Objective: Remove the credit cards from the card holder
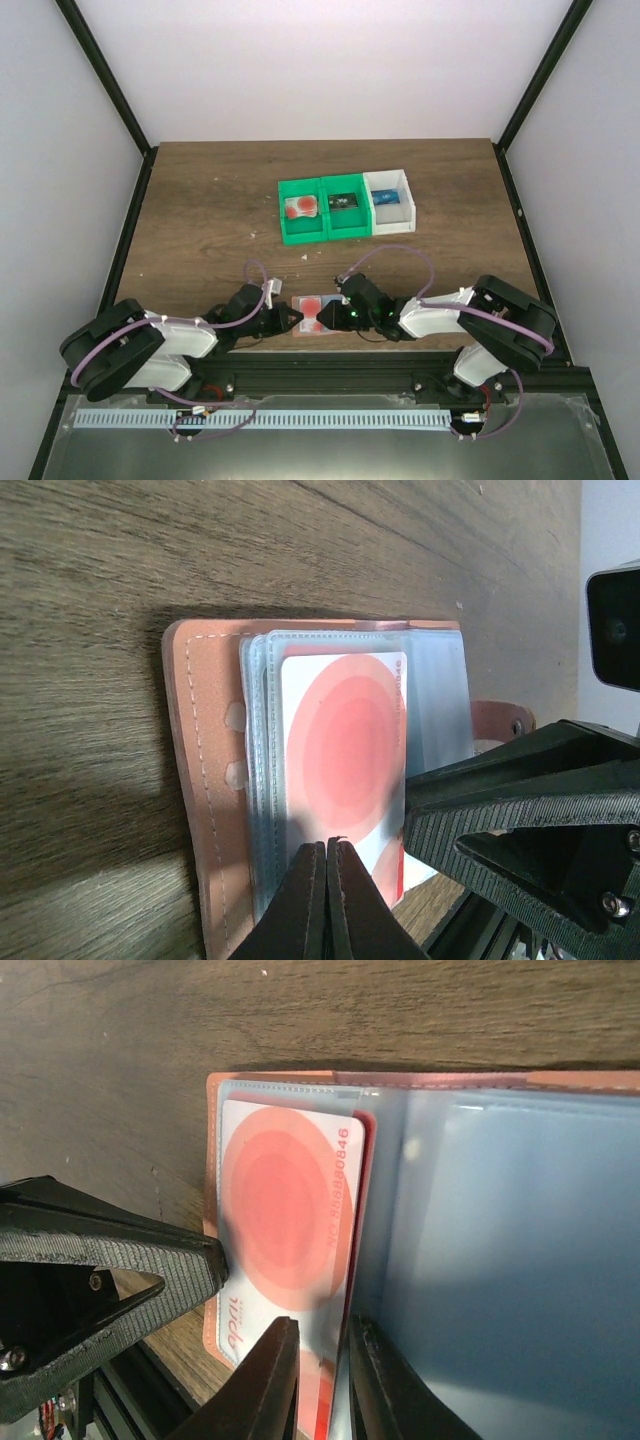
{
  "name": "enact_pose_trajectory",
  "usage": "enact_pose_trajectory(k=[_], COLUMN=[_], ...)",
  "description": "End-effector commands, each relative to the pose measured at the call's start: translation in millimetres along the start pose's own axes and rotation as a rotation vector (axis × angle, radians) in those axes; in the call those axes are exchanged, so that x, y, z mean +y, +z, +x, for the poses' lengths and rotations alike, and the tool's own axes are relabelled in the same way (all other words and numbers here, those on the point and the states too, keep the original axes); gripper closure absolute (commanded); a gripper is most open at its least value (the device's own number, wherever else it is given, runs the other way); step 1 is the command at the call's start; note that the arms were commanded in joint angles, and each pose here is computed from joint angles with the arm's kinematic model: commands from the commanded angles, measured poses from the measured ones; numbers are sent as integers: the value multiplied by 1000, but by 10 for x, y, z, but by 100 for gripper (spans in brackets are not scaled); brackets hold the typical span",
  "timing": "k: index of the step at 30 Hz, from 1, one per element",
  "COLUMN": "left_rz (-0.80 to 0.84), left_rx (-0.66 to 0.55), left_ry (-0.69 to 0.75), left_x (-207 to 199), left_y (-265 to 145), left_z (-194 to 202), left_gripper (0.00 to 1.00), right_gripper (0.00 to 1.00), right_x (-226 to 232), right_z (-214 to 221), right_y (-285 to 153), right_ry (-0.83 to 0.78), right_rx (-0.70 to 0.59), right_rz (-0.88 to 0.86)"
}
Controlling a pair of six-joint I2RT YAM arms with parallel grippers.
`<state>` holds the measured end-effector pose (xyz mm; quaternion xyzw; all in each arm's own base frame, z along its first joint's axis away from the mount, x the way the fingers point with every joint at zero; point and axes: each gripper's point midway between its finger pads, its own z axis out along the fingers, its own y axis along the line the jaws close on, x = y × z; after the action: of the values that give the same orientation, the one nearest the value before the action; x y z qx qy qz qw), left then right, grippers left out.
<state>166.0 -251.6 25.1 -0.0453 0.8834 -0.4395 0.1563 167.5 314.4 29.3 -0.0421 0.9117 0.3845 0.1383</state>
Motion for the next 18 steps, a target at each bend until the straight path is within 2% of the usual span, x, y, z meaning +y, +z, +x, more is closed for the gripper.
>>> enact_pose_trajectory(k=[1,14,18], left_rz=[-64,-1,-32], left_rx=[16,-20,-39], left_ry=[-13,1,24], left_x=[212,-56,-53], left_y=[-20,-123,-134], left_z=[89,-27,-84], left_gripper=[100,100,100], right_gripper=[84,84,84], right_x=[35,-11,-15], right_z=[18,22,31], right_y=[11,1,17], right_ry=[22,34,36], right_rx=[5,-2,5], right_rz=[-52,-37,-36])
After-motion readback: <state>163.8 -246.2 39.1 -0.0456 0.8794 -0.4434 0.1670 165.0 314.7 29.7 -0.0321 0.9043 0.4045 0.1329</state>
